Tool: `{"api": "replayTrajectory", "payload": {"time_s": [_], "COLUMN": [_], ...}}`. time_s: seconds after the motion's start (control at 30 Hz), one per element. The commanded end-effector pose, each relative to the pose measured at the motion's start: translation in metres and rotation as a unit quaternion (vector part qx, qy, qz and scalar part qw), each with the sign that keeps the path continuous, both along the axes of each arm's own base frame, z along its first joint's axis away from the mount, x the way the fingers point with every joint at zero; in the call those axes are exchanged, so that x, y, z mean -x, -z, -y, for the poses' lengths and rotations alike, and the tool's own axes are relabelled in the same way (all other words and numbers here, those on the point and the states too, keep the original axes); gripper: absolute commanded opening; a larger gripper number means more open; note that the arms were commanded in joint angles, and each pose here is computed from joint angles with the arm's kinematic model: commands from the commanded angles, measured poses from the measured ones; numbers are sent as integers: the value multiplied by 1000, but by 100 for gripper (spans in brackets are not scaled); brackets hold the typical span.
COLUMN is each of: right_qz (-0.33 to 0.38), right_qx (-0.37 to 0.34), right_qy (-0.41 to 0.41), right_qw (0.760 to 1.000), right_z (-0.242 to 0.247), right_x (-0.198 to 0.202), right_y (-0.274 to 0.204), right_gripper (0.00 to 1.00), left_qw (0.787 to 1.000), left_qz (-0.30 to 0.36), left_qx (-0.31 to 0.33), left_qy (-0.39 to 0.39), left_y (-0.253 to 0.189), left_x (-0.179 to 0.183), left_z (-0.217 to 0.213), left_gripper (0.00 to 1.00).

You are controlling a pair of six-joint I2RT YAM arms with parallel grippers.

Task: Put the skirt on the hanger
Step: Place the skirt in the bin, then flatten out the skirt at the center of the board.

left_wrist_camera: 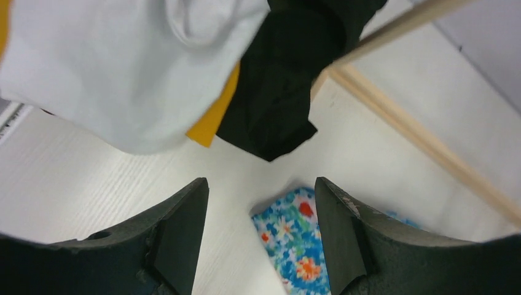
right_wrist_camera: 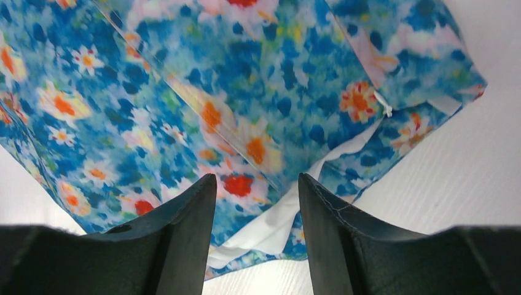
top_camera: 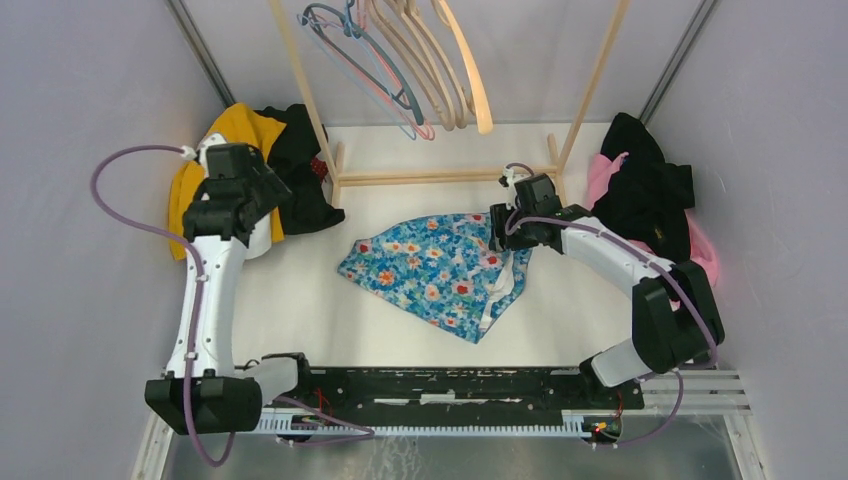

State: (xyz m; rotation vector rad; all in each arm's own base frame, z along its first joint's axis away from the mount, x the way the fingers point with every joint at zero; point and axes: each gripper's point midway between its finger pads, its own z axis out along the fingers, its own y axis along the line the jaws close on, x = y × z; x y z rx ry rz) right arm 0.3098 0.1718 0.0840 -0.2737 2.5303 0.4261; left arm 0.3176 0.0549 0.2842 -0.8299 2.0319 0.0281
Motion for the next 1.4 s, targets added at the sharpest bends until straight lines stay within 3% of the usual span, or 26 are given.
{"api": "replayTrajectory", "payload": {"time_s": [0.0, 0.27, 0.6, 0.8, 0.93, 1.1, 1.13, 1.17, 1.2, 1.27, 1.33, 1.37], "right_qz": [54, 13, -8, -9, -5, 5, 7, 7, 9, 7, -5, -9], "right_qx": [2, 22, 50, 69, 67, 57, 54, 54, 56, 57, 61, 63], "right_qy": [-30, -69, -62, -54, -55, -60, -62, -62, -63, -68, -77, -83], "right_qw": [998, 997, 997, 996, 996, 997, 997, 997, 996, 996, 995, 995], "right_z": [-15, -30, -24, -17, -19, -21, -22, -21, -21, -20, -21, -22], "right_x": [-28, -16, -9, -10, -12, -10, -9, -8, -7, -5, -1, 0], "right_y": [-22, 3, 21, 23, 18, 5, 2, 0, -2, -2, 2, 5], "right_gripper": [58, 56, 51, 43, 29, 2, 1, 1, 8, 35, 52, 55], "left_qw": [998, 990, 987, 987, 986, 985, 985, 985, 985, 985, 985, 985], "left_qz": [-8, -54, -65, -64, -63, -61, -59, -58, -57, -56, -56, -58], "left_qx": [-11, -20, -28, -26, -24, -20, -21, -21, -22, -21, -21, -21], "left_qy": [62, 125, 142, 148, 152, 159, 160, 160, 161, 161, 162, 163], "left_y": [25, 76, 88, 89, 90, 89, 88, 87, 87, 86, 86, 87], "left_x": [-2, 12, 21, 21, 22, 24, 24, 25, 25, 26, 26, 26], "left_z": [35, 86, 93, 96, 97, 99, 99, 99, 99, 99, 99, 99], "left_gripper": [71, 68, 67, 66, 66, 66, 66, 66, 66, 66, 66, 66]}}
